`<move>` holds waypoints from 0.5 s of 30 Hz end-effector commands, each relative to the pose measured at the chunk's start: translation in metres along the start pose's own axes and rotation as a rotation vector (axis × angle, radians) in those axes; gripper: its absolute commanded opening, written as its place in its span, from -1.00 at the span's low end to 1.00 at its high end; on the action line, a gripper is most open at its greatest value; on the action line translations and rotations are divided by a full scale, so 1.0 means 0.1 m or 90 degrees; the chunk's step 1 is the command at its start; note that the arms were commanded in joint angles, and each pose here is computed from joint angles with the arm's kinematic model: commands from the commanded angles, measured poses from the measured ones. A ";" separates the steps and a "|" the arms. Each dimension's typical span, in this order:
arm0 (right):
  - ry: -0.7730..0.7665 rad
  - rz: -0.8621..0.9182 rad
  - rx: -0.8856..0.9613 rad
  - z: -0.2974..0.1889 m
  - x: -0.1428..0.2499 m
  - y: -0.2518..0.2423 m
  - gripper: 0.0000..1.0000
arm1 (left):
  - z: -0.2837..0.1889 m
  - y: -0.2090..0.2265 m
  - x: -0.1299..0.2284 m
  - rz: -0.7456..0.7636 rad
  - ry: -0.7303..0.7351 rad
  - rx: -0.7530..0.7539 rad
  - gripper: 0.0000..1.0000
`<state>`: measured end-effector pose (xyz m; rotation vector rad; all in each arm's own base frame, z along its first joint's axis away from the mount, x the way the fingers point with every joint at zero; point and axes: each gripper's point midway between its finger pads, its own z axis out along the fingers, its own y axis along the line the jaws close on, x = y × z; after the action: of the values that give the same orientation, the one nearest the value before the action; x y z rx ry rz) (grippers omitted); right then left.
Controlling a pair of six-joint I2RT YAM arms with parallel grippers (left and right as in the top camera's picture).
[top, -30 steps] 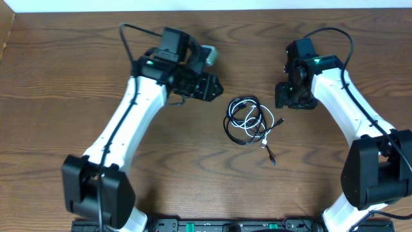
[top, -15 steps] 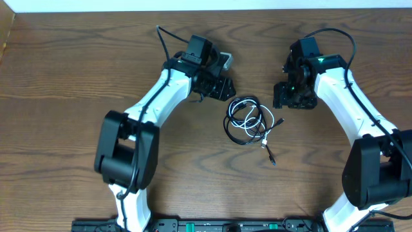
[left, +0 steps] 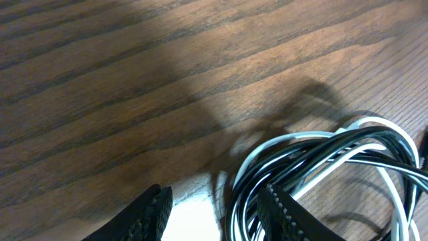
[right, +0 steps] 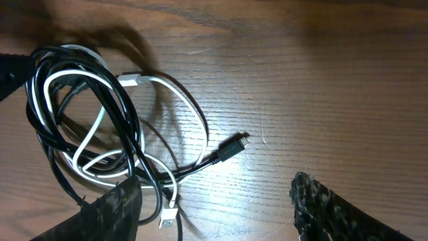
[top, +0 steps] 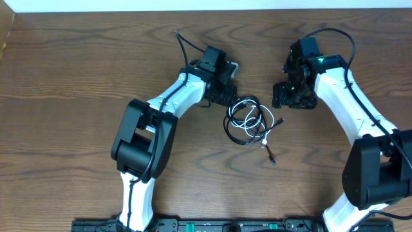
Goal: Untangle cables
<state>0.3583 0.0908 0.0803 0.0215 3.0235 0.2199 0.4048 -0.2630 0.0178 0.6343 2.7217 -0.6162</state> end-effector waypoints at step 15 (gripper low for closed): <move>-0.025 -0.010 -0.009 -0.13 -0.07 0.03 0.40 | 0.25 -0.20 0.32 0.073 0.082 -0.068 -0.16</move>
<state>0.3576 0.0907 0.0802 0.0218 3.0261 0.2193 0.3909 -0.2730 0.0070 0.7454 2.7376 -0.4560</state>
